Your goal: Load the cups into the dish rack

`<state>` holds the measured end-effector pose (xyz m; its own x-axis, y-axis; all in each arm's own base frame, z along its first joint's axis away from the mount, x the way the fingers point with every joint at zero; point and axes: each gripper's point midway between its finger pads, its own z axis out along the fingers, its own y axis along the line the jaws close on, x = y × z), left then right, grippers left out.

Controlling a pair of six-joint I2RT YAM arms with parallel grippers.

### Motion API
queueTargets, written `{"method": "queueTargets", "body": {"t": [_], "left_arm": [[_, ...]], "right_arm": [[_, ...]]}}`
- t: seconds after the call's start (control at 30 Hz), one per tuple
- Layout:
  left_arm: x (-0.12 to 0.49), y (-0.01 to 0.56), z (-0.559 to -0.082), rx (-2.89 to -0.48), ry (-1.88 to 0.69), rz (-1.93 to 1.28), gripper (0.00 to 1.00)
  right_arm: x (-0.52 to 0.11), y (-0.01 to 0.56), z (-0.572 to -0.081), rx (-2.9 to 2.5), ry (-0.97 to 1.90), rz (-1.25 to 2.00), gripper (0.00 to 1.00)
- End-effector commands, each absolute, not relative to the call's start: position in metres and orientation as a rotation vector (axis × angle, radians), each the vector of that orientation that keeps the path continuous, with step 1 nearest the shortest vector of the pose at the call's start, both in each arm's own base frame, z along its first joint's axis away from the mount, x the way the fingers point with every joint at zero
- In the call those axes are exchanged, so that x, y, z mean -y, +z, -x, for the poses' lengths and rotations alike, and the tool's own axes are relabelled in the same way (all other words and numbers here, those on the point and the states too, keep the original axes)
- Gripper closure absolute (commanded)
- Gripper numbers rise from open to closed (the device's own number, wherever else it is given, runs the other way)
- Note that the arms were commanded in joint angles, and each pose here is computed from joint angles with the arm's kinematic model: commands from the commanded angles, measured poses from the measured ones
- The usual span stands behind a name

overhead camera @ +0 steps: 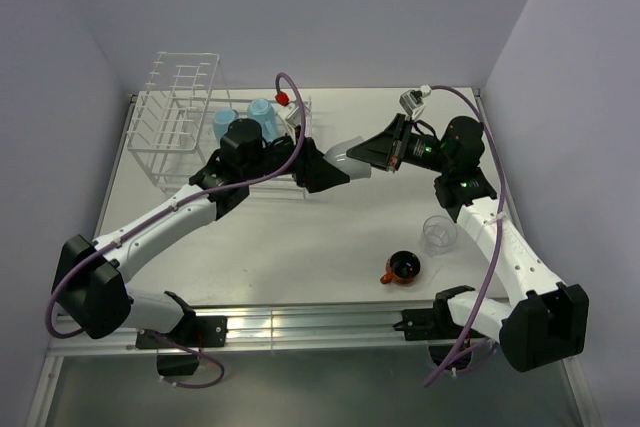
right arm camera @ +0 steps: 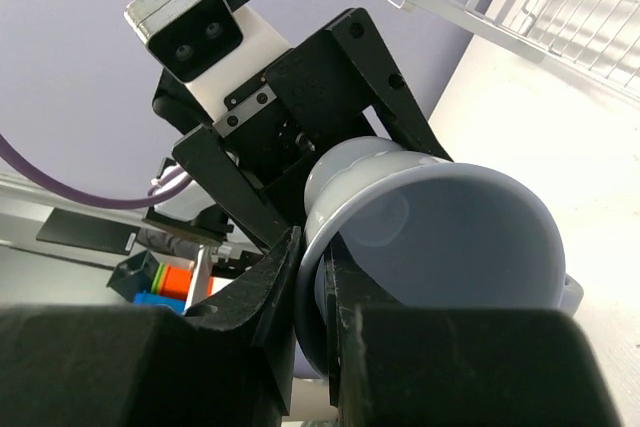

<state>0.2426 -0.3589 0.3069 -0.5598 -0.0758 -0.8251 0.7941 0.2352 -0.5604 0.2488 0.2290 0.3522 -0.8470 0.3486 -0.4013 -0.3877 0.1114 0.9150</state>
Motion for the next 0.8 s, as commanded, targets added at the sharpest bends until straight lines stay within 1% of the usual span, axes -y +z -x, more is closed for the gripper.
{"method": "queueTargets", "body": {"t": [0.0, 0.03, 0.07, 0.13, 0.17, 0.3, 0.33, 0.4, 0.43, 0.5, 0.53, 0.63, 0.77], "left_arm": [[0.363, 0.336, -0.245, -1.646, -1.395, -0.677, 0.57], [0.363, 0.338, -0.245, -1.644, -1.392, -0.675, 0.72], [0.364, 0.337, -0.246, -1.648, -1.389, -0.675, 0.79], [0.364, 0.338, -0.246, -1.651, -1.383, -0.675, 0.88], [0.364, 0.338, -0.247, -1.654, -1.374, -0.667, 1.00], [0.363, 0.339, -0.247, -1.651, -1.360, -0.654, 1.00], [0.361, 0.341, -0.247, -1.645, -1.355, -0.648, 1.00], [0.359, 0.341, -0.250, -1.646, -1.337, -0.631, 1.00], [0.358, 0.342, -0.250, -1.647, -1.331, -0.626, 1.00], [0.356, 0.341, -0.253, -1.656, -1.313, -0.608, 1.00], [0.355, 0.341, -0.254, -1.656, -1.308, -0.604, 1.00], [0.354, 0.339, -0.255, -1.666, -1.292, -0.591, 1.00], [0.353, 0.335, -0.257, -1.676, -1.280, -0.579, 1.00]], "right_arm": [[-0.229, 0.370, -0.246, -1.782, 1.770, 0.110, 1.00], [-0.228, 0.370, -0.246, -1.782, 1.765, 0.110, 1.00], [-0.228, 0.368, -0.247, -1.791, 1.754, 0.105, 1.00], [-0.228, 0.368, -0.249, -1.791, 1.738, 0.098, 1.00], [-0.227, 0.366, -0.250, -1.796, 1.732, 0.095, 1.00], [-0.226, 0.360, -0.253, -1.819, 1.689, 0.081, 1.00], [-0.224, 0.362, -0.255, -1.815, 1.668, 0.067, 0.93], [-0.222, 0.356, -0.256, -1.836, 1.629, 0.054, 0.88], [-0.221, 0.358, -0.257, -1.833, 1.613, 0.051, 0.81], [-0.218, 0.353, -0.261, -1.854, 1.561, 0.023, 0.75], [-0.217, 0.354, -0.263, -1.851, 1.543, 0.020, 0.70], [-0.214, 0.352, -0.267, -1.857, 1.495, 0.001, 0.58], [-0.210, 0.349, -0.271, -1.870, 1.446, -0.019, 0.52]]}}
